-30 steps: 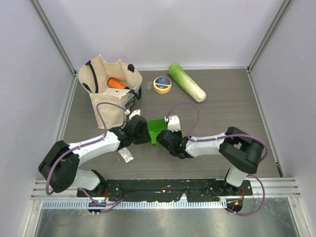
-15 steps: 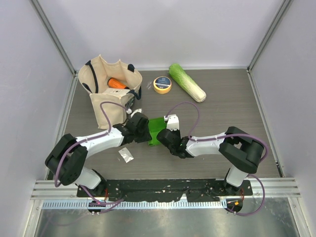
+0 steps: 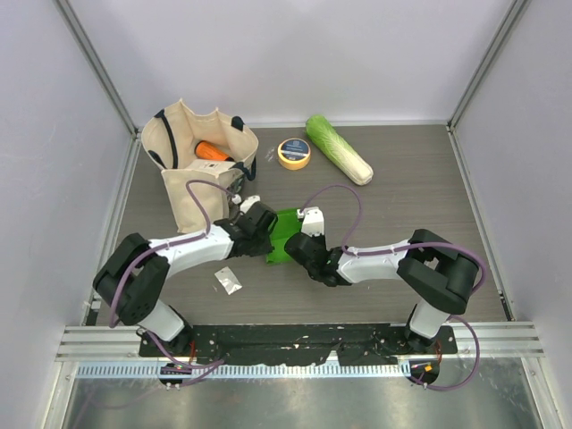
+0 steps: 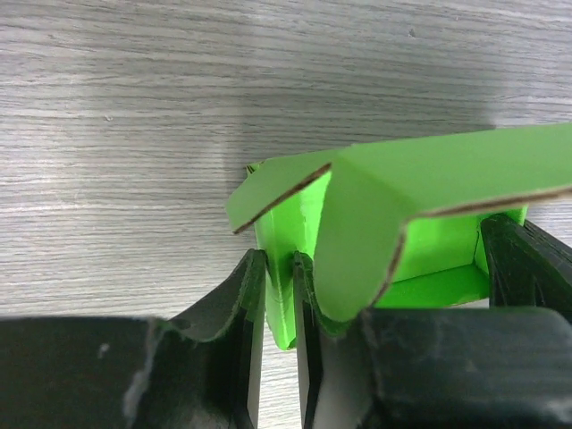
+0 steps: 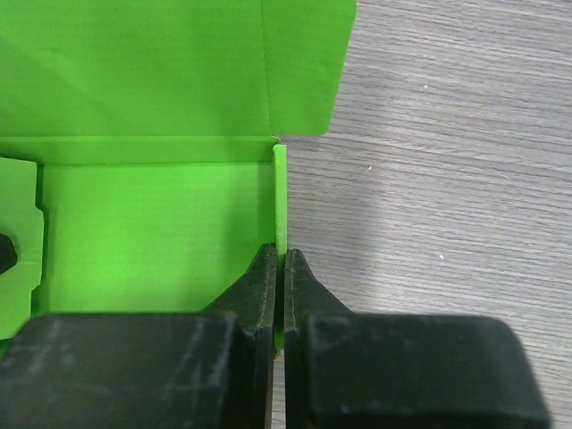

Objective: Fold the paper box

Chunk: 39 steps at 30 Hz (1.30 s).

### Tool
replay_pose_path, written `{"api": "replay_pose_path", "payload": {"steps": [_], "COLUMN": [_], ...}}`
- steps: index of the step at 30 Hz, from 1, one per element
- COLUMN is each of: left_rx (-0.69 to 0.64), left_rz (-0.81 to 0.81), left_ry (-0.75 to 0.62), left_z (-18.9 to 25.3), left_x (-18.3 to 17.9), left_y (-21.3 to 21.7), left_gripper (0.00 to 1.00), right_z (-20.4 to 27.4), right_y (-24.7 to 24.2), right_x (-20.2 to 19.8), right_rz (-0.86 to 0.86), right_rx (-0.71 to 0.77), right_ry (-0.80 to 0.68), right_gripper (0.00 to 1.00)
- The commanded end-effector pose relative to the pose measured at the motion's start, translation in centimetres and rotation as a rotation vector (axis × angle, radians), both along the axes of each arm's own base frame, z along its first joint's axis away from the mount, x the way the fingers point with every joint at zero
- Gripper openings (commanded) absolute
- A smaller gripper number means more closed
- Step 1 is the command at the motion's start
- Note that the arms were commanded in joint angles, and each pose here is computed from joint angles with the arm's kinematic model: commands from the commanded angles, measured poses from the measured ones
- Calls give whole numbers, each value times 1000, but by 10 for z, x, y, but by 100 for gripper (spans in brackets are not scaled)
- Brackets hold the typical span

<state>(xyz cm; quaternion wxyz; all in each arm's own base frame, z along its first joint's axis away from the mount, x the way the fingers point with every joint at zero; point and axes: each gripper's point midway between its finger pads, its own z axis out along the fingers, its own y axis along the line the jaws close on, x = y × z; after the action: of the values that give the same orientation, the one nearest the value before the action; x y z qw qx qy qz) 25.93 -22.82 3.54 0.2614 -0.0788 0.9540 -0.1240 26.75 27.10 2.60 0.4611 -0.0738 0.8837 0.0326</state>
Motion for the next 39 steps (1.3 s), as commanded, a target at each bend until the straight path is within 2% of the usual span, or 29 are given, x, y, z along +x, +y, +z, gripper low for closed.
{"api": "replay_pose_path", "payload": {"steps": [1, 5, 10, 14, 16, 19, 21, 27, 33, 38, 39], "left_rx": [91, 203, 345, 525, 639, 754, 778, 687, 530, 467, 449], "left_rz": [14, 3, -37, -72, -114, -177, -197, -215, -212, -219, -214], "left_ry": [-29, -25, 30, 30, 76, 121, 126, 98, 50, 37, 28], "left_z": [3, -9, -29, -39, -51, -61, -63, -62, -56, -53, -49], "left_x": [6, 4, -7, -11, -24, -37, -40, -36, -32, -30, -29], "left_y": [2, 6, 7, 17, 26, 28, 22, 5, -20, -31, -34], "left_gripper": [19, 15, 0, 0, 0, 0, 0, 0, 0, 0, 7], "right_z": [-39, -40, -40, -35, -33, -32, -33, -35, -23, -17, -18], "right_y": [-6, -5, -2, 0, 0, -3, -5, -5, -6, -11, -11], "right_x": [-33, -36, -38, -38, -39, -40, -40, -42, -37, -36, -36], "right_rz": [67, 72, 69, 70, 72, 64, 61, 70, 59, 34, 38], "right_rx": [-30, -7, 29, 59, 67, 72, 72, 73, 62, 45, 42], "right_ry": [165, 172, 169, 152, 141, 129, 127, 131, 109, 105, 109], "right_gripper": [1, 1, 1, 1, 1, 1, 1, 1, 1, 1, 2]}}
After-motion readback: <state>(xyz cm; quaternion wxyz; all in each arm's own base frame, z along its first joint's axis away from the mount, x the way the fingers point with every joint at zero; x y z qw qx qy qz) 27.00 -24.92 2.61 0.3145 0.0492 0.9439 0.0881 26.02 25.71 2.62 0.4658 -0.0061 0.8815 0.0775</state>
